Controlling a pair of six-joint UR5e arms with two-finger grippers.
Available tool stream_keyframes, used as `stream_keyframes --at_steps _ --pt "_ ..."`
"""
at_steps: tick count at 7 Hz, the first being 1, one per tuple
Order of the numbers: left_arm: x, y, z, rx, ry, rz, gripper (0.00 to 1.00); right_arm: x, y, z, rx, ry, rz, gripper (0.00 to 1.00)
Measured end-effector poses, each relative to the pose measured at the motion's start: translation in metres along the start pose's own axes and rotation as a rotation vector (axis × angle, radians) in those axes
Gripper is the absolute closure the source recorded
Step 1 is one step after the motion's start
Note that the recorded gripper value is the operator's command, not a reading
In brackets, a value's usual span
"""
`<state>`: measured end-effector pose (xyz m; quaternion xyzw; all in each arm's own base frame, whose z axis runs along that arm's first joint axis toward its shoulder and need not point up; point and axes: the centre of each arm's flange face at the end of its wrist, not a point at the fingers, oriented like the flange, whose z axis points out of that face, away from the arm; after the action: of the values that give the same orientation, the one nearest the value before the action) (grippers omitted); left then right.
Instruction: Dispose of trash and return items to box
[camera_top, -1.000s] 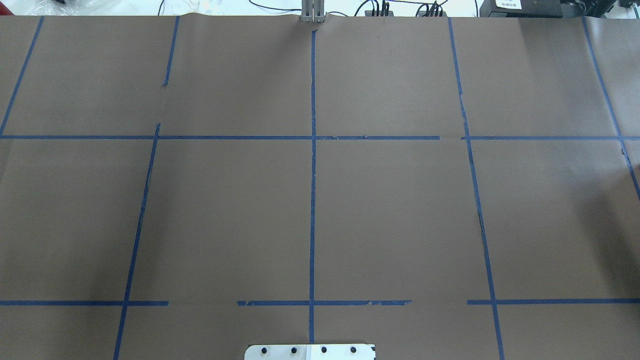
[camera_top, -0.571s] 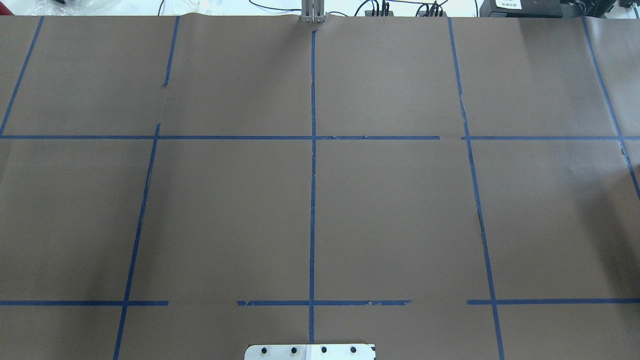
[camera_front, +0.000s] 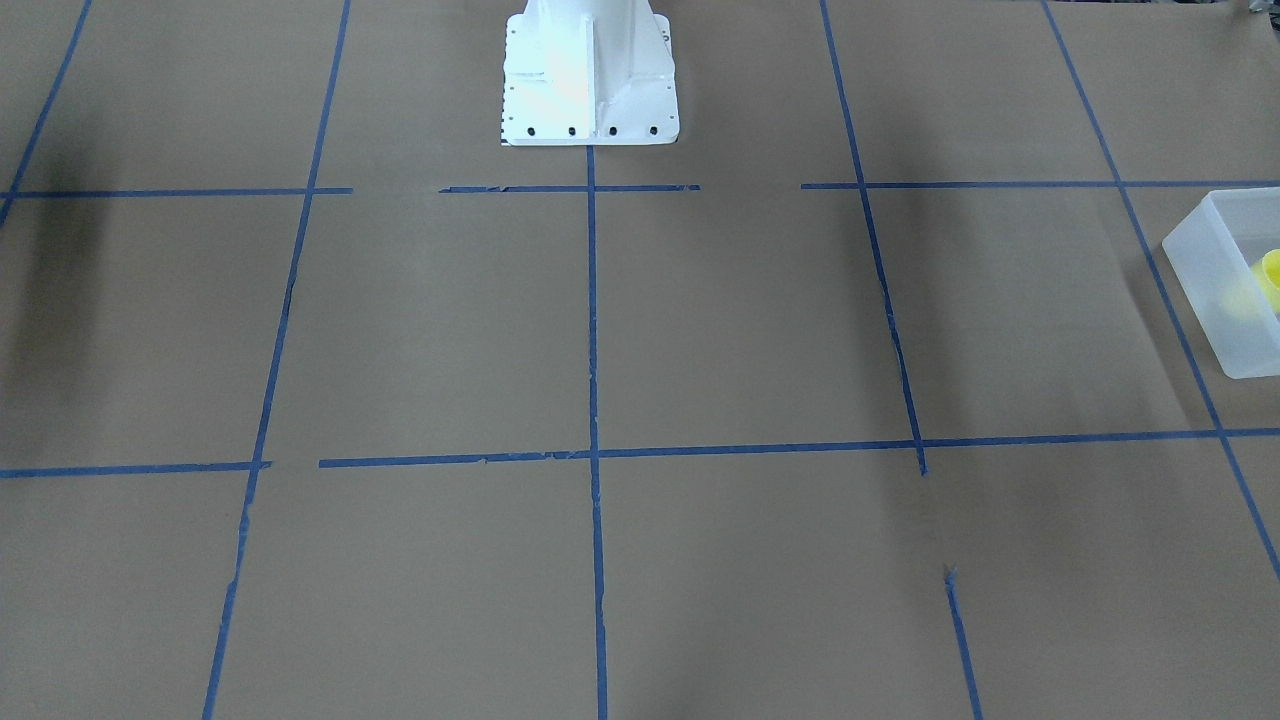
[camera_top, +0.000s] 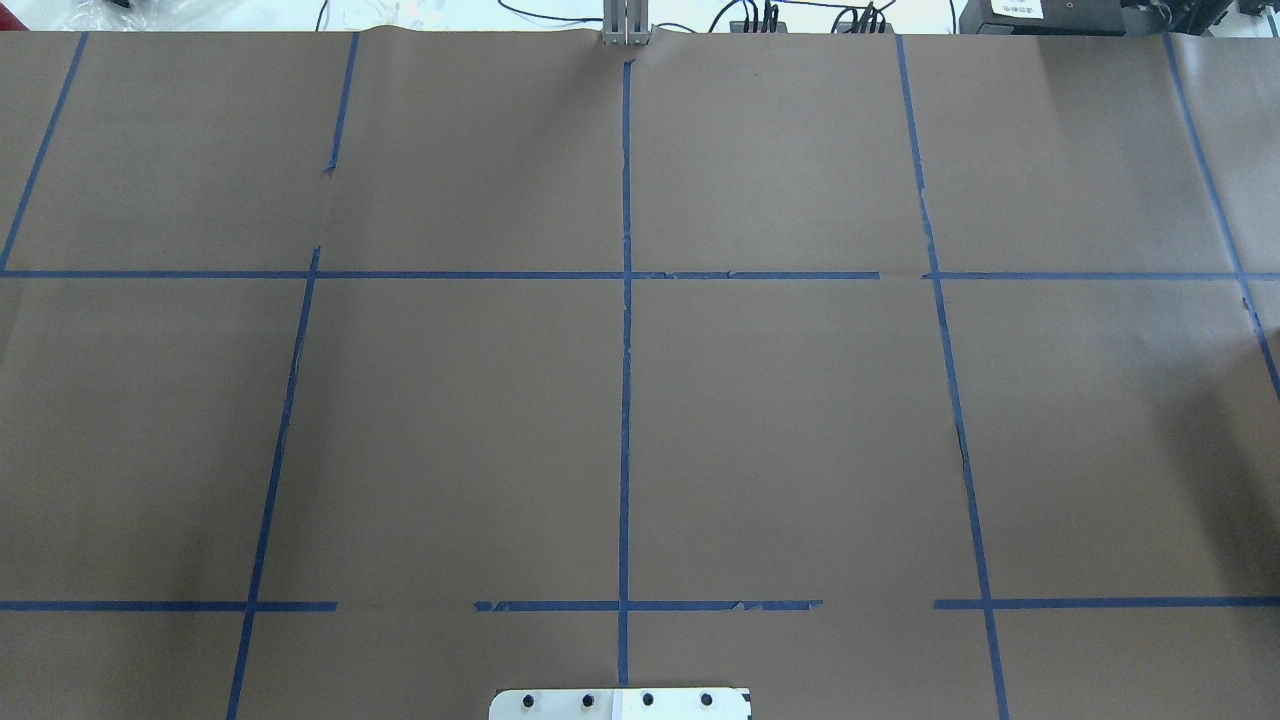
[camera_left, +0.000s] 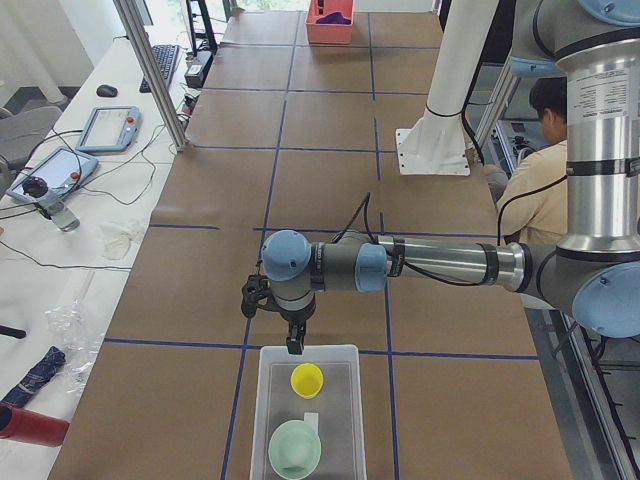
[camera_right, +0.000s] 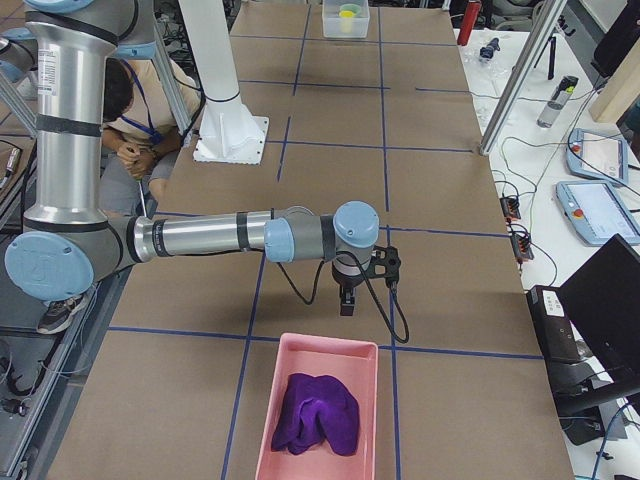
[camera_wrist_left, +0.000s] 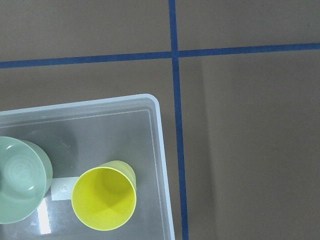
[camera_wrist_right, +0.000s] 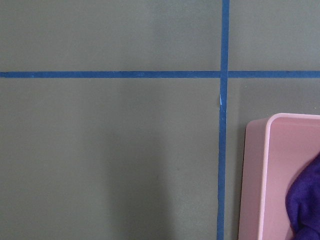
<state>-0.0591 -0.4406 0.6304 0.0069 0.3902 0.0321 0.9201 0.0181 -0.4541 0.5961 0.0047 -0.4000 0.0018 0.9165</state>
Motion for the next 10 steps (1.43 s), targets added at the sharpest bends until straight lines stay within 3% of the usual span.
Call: stream_keyframes --at_steps 2,10 --pt "0.003 -0.004 -0.004 0.019 -0.003 0.014 0.00 0.004 -0.002 0.000 0.006 0.034 0.003 0.00" --pt "0.009 -0.018 -0.012 0.065 -0.007 0.056 0.00 0.013 0.002 -0.002 0.010 0.040 0.023 0.00"
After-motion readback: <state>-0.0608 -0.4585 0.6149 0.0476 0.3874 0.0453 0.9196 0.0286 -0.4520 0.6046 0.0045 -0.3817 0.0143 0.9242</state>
